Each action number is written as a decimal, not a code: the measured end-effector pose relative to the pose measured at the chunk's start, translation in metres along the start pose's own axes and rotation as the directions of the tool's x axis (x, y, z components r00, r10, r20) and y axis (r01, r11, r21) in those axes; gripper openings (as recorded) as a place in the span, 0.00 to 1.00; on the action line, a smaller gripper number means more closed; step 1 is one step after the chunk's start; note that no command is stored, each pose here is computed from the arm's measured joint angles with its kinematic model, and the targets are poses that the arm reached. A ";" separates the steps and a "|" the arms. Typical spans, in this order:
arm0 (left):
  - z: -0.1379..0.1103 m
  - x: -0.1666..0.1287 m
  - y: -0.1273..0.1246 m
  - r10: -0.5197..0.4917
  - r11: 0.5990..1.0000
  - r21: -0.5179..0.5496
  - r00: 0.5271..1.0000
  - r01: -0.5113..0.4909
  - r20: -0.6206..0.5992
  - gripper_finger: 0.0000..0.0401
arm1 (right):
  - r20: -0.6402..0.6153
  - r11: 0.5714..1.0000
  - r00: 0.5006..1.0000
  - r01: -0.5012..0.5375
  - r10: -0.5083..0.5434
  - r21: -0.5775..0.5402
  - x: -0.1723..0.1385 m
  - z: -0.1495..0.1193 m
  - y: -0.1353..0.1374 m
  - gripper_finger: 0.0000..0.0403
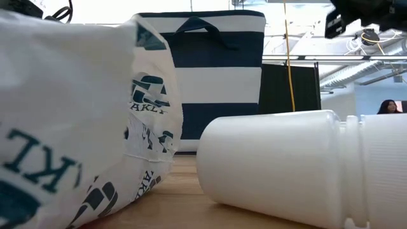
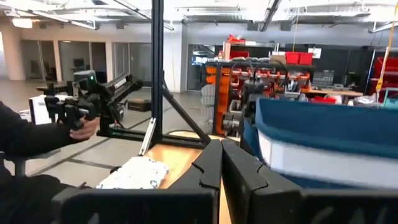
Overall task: Pick & place medical supplies in basket/bin
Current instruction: Put the mailer bag into the blue bin
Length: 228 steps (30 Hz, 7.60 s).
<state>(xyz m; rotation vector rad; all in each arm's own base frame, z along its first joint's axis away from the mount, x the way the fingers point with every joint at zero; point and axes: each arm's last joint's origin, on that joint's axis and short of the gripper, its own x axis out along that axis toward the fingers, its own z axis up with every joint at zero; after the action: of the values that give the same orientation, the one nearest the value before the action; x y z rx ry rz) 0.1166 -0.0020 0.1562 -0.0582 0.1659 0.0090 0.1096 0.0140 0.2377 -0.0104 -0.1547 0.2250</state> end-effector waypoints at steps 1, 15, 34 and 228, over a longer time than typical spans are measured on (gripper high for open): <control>0.000 0.000 0.000 0.000 1.000 -0.003 1.000 0.000 0.000 0.09 | 0.010 1.000 1.000 -0.001 0.000 0.005 -0.001 -0.004 0.000 0.00; 0.000 0.000 0.000 0.000 1.000 -0.024 1.000 0.000 -0.001 0.09 | 0.083 0.996 0.995 0.059 -0.054 -0.060 -0.006 -0.042 0.000 0.00; 0.000 0.000 0.001 0.019 0.999 -0.029 1.000 -0.019 0.001 0.09 | 0.026 0.992 0.999 0.035 -0.032 -0.118 -0.006 -0.048 0.000 0.00; 0.087 -0.076 -0.036 -0.367 0.918 0.283 0.869 0.279 0.333 0.00 | -0.031 0.988 0.994 0.104 -0.101 0.116 -0.005 -0.054 -0.002 0.00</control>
<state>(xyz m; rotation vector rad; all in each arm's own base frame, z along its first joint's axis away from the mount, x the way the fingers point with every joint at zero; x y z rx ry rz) 0.0567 -0.0334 0.2565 0.1452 -0.2369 -0.3365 0.1137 0.0116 0.1838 0.1114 -0.1166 0.1311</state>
